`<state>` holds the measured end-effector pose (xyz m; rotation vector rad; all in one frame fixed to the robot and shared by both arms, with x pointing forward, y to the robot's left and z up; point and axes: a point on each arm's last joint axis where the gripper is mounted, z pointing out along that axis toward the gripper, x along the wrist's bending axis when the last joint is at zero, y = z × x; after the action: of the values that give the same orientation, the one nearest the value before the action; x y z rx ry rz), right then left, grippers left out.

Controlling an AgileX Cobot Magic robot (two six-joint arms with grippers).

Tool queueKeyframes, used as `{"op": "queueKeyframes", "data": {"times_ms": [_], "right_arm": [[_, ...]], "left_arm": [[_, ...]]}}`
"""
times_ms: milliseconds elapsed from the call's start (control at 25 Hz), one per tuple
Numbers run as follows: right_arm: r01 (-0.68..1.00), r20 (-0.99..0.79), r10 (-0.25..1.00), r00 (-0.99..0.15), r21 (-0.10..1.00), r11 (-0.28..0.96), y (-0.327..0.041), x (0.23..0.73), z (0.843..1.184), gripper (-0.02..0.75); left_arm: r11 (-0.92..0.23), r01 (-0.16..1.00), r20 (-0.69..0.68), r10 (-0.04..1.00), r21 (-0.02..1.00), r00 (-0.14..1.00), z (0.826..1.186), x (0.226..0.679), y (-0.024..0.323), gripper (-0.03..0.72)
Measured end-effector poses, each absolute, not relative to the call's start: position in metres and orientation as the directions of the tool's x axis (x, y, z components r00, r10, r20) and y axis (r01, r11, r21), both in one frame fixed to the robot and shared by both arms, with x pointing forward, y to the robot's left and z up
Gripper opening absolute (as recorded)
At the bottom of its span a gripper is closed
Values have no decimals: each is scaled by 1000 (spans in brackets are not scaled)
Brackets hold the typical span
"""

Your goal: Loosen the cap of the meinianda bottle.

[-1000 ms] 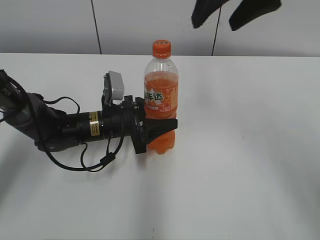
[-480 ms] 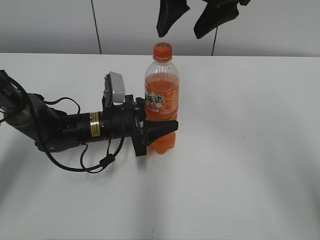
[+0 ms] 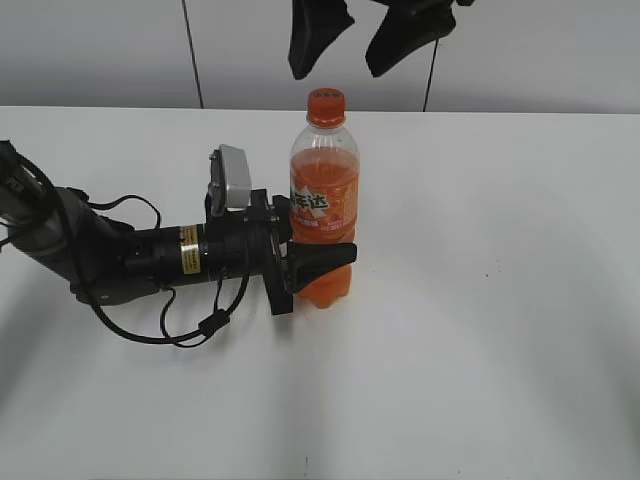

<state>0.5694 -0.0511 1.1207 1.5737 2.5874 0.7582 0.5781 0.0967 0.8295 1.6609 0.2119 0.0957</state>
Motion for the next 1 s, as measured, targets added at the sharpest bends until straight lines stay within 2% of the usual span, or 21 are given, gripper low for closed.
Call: {"op": "queueKeyframes", "data": {"times_ms": [800, 880, 1000], "right_arm": [[853, 212, 853, -476, 347, 390, -43, 583, 1089, 583], [852, 212, 853, -477, 348, 391, -43, 583, 1089, 559], [847, 208, 849, -487, 350, 400, -43, 583, 1089, 467]], "left_arm": [[-88, 83, -64, 196, 993, 979, 829, 578, 97, 389], [-88, 83, -64, 196, 993, 979, 829, 578, 97, 389], [-88, 83, -64, 196, 993, 979, 829, 578, 97, 389]]}}
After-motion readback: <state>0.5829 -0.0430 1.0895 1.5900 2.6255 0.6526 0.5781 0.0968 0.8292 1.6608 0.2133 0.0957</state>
